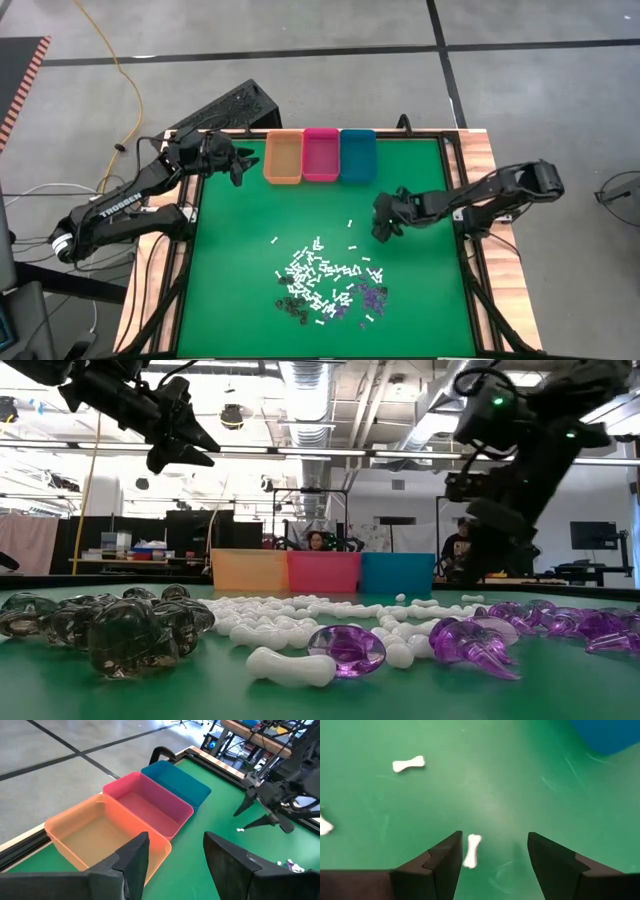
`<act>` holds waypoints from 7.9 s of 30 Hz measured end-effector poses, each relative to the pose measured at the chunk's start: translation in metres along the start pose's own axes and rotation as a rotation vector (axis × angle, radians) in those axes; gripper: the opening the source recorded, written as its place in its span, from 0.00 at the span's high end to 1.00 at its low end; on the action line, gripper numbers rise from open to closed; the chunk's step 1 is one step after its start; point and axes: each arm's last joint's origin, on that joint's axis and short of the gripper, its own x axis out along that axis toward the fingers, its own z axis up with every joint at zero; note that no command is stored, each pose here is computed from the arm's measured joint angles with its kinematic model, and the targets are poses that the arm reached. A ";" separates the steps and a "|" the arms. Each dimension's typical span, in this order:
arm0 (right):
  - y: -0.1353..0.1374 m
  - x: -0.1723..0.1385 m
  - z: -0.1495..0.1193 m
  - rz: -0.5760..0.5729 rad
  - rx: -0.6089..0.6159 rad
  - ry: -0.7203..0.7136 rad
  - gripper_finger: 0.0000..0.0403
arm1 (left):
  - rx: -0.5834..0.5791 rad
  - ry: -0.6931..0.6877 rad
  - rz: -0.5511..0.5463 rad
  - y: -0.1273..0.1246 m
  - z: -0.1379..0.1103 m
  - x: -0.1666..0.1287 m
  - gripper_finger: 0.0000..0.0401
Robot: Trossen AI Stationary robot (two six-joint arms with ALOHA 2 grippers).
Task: Sort Halloween decoration
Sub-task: Put the white bone toy into the blue bin
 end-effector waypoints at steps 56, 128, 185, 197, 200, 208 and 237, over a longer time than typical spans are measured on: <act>0.021 0.022 -0.079 -0.082 -0.058 -0.400 0.37 | -0.080 -0.092 -0.065 -0.009 0.006 0.030 0.56; -0.024 0.013 0.033 -0.082 -0.110 -0.684 0.95 | -0.029 -0.093 -0.032 -0.020 0.002 0.033 0.56; 0.029 0.080 0.008 0.076 -0.076 -0.303 0.85 | -0.003 -0.046 -0.067 -0.021 -0.001 0.033 0.56; 0.031 0.073 0.019 0.088 -0.100 -0.334 0.89 | -0.002 -0.045 -0.067 -0.021 -0.002 0.033 0.56; 0.028 0.067 0.025 0.083 -0.110 -0.353 0.90 | -0.002 -0.044 -0.067 -0.021 -0.002 0.033 0.56; 0.006 0.037 0.057 0.054 -0.098 -0.502 0.93 | -0.002 -0.044 -0.069 -0.021 -0.002 0.033 0.56; -0.007 0.060 0.099 0.323 -0.566 -0.089 0.52 | 0.032 0.013 -0.058 -0.020 -0.007 0.033 0.56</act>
